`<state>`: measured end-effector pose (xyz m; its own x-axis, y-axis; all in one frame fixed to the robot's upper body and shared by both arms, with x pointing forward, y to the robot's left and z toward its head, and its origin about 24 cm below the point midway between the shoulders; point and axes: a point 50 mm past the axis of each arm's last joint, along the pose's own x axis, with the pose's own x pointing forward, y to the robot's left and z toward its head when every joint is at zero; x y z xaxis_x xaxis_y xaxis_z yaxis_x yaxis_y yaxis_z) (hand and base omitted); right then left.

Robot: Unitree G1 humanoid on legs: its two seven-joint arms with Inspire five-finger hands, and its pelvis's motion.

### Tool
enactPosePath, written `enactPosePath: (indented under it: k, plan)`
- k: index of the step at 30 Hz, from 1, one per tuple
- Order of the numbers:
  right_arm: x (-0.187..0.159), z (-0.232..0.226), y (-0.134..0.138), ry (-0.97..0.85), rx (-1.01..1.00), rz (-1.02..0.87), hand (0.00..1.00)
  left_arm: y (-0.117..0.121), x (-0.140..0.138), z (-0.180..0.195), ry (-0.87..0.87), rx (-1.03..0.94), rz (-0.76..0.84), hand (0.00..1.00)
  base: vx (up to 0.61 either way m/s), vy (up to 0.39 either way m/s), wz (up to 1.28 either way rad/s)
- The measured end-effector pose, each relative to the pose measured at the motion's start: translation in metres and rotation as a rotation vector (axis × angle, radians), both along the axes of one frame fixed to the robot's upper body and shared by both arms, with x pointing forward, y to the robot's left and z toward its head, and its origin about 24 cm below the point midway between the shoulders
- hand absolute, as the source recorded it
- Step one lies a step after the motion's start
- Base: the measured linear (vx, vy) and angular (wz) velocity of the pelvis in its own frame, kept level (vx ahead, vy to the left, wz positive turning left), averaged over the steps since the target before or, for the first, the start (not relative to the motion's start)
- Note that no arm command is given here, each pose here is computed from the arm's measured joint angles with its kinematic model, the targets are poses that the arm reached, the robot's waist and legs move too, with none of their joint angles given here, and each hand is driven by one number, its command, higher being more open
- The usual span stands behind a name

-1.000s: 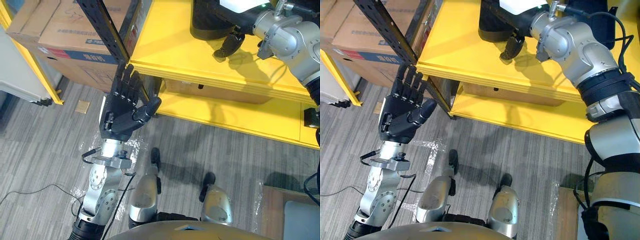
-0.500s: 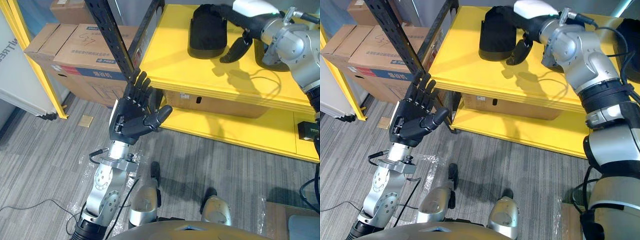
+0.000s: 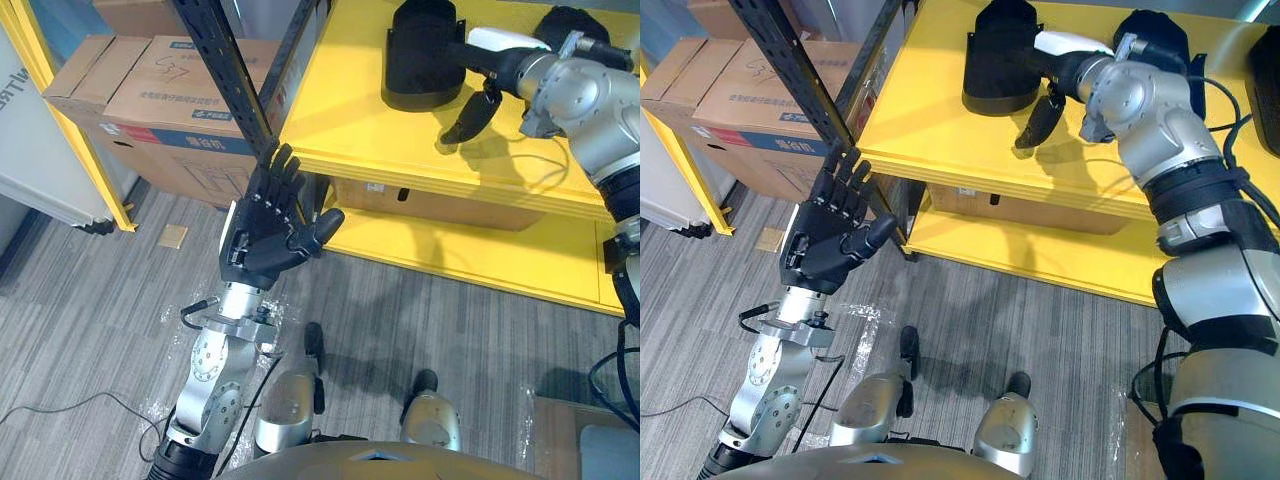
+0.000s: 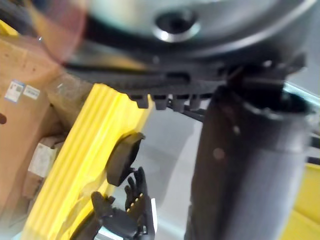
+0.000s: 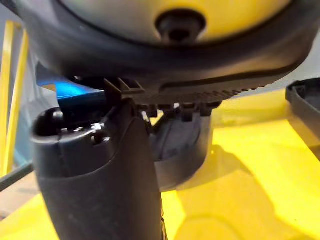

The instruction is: Walk over and take three plastic housings, then place them on the shelf

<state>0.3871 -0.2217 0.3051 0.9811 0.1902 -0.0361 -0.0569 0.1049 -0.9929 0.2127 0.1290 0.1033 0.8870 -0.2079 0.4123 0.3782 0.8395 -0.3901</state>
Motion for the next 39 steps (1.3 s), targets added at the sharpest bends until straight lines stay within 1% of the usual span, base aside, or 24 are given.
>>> enactPosePath:
  k: [6,10,12,15,19,25,39]
  plan:
    - [0.0,-0.003,0.001,0.03,-0.001,0.005,1.0,0.001,0.0,0.0,0.002,-0.003,0.009,1.0,0.0,0.0,0.0]
    - [0.001,-0.008,-0.003,0.131,0.057,-0.018,1.0,0.0,-0.002,0.01,-0.036,-0.016,0.005,1.0,0.0,0.0,0.0]
    - [0.001,-0.01,-0.004,0.152,0.06,-0.029,1.0,0.0,-0.002,0.013,-0.05,-0.018,0.004,1.0,0.0,0.0,0.0]
    - [0.002,-0.008,-0.002,0.148,0.063,-0.022,1.0,0.0,-0.002,0.014,-0.057,-0.021,0.007,1.0,-0.01,-0.016,-0.05]
    - [0.003,0.011,0.005,0.074,0.077,-0.01,1.0,-0.001,0.001,0.017,-0.061,-0.02,0.005,1.0,-0.05,-0.023,-0.07]
    - [0.002,0.018,0.007,0.034,0.079,0.004,1.0,-0.002,0.003,0.02,-0.066,-0.012,0.0,1.0,-0.02,-0.012,0.02]
    - [0.003,0.006,0.008,0.124,0.104,0.032,1.0,0.002,0.007,0.022,-0.068,0.004,0.008,1.0,0.0,-0.017,-0.01]
